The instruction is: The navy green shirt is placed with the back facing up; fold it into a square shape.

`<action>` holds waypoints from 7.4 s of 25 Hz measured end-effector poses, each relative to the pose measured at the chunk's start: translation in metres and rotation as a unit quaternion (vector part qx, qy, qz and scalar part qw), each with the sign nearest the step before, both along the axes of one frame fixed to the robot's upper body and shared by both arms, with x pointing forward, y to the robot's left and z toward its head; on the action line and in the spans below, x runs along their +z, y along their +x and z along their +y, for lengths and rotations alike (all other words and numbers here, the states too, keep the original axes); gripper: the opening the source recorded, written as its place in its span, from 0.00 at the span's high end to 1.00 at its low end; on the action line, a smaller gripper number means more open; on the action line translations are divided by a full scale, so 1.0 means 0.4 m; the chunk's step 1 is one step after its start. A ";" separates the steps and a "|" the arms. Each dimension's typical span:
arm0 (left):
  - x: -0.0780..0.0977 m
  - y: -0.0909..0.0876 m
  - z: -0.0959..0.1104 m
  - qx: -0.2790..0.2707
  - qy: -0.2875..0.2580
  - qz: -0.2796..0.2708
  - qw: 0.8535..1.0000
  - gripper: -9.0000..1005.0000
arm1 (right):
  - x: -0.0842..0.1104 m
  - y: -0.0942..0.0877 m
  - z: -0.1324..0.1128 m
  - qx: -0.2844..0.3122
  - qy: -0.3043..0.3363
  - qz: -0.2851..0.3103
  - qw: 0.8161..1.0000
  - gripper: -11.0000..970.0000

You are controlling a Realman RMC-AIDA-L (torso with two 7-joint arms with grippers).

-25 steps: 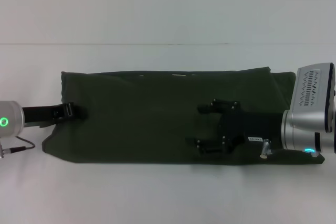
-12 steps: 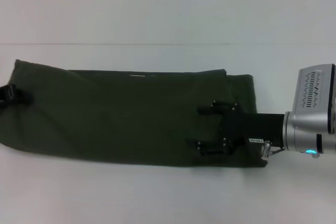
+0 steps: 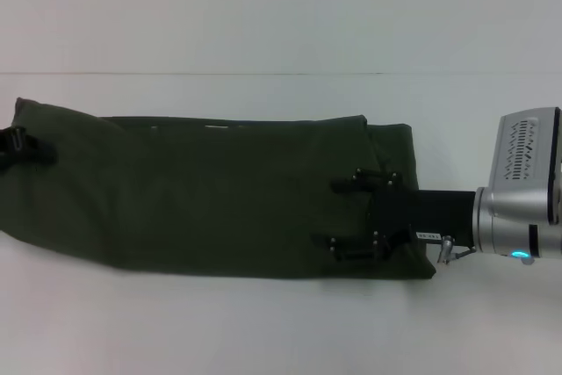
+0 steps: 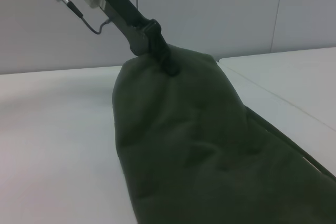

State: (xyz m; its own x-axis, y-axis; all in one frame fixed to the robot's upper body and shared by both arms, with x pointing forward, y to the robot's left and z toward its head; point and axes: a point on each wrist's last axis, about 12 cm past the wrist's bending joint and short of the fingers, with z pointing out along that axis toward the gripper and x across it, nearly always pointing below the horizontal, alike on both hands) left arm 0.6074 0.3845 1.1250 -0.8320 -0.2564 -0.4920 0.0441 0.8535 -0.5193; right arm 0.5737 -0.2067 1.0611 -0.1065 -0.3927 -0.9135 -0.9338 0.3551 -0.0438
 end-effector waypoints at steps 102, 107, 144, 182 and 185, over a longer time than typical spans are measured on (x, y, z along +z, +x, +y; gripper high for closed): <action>-0.163 -0.238 -0.237 -0.325 -0.050 -0.362 0.872 0.20 | 0.263 0.107 0.029 -0.161 -0.032 0.343 0.925 0.06; -0.169 -0.247 -0.238 -0.338 -0.043 -0.359 0.869 0.20 | 0.269 0.133 0.083 -0.175 -0.072 0.352 0.916 0.06; -0.187 -0.266 -0.279 -0.352 -0.060 -0.358 0.863 0.20 | 0.143 0.155 0.144 -0.227 -0.104 0.328 0.911 0.06; -0.179 -0.259 -0.286 -0.343 -0.070 -0.358 0.866 0.20 | 0.127 0.091 -0.135 -0.256 0.198 0.300 0.897 0.06; -0.178 -0.256 -0.291 -0.345 -0.073 -0.359 0.864 0.20 | 0.124 0.099 -0.089 -0.240 0.210 0.299 0.899 0.06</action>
